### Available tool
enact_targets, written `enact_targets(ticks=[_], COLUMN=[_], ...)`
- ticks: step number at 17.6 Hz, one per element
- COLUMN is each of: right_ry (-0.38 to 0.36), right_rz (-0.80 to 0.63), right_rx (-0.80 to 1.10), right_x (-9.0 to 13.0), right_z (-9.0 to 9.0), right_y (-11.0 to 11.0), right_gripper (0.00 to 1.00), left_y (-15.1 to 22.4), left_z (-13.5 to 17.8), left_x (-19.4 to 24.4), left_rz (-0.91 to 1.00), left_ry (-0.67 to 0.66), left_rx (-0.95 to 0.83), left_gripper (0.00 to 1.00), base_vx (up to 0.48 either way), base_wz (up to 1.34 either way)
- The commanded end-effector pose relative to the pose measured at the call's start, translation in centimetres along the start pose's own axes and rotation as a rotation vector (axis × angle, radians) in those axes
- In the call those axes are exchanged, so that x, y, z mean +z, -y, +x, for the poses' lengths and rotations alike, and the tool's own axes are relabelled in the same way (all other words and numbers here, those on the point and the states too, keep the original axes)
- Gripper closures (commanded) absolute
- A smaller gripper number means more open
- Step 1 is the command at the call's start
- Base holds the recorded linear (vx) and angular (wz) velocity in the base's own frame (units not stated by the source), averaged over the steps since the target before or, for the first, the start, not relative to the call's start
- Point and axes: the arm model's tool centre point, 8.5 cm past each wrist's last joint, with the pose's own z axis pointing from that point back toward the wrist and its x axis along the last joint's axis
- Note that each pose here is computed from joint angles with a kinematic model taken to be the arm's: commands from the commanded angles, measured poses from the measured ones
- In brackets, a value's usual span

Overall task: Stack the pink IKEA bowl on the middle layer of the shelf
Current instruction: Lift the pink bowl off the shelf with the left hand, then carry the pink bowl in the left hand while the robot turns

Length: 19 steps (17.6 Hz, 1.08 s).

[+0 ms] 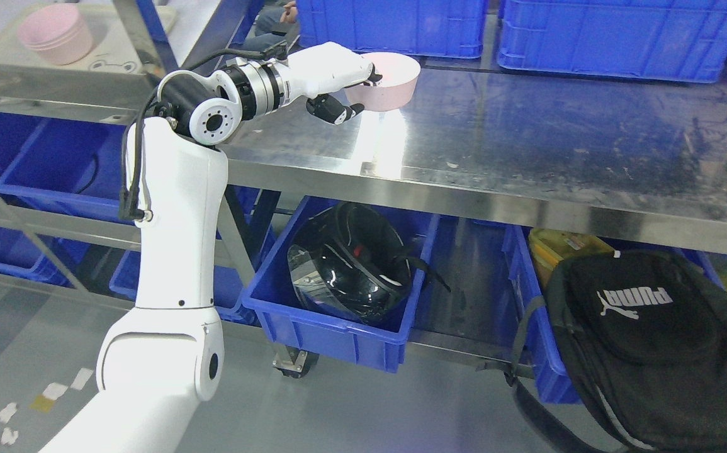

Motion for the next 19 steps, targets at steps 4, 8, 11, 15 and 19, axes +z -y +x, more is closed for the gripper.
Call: enact_targets(ticks=[4, 8, 11, 15, 19], right_ry=[-0.008, -0.008, -0.008, -0.008, -0.008], right_rz=[-0.015, -0.015, -0.015, -0.015, -0.015], right_rx=[0.002, 0.002, 0.002, 0.002, 0.002], right_x=[0.0, 0.0, 0.0, 0.0, 0.0], right_z=[-1.0, -1.0, -1.0, -1.0, -1.0], right_y=[1.0, 1.0, 1.0, 1.0, 1.0], right_gripper=[0.00, 0.00, 0.00, 0.00, 0.00], left_y=[-2.5, -2.9, -1.7, 1.4, 1.4], left_z=[-0.1, 0.3, 2.1, 3.2, 5.6], left_x=[2.9, 3.2, 3.0, 2.7, 2.0], left_rz=[0.128, 0.141, 0.161, 0.130, 0.145], left_ry=[0.006, 0.010, 0.096, 0.139, 0.260], left_rx=[-0.027, -0.042, -0.042, -0.044, -0.081], left_gripper=[0.97, 0.97, 0.97, 0.97, 0.97], base_vx=[0.037, 0.070, 0.089, 0.119, 0.155], base_wz=[0.59, 0.83, 0.98, 1.31, 1.30])
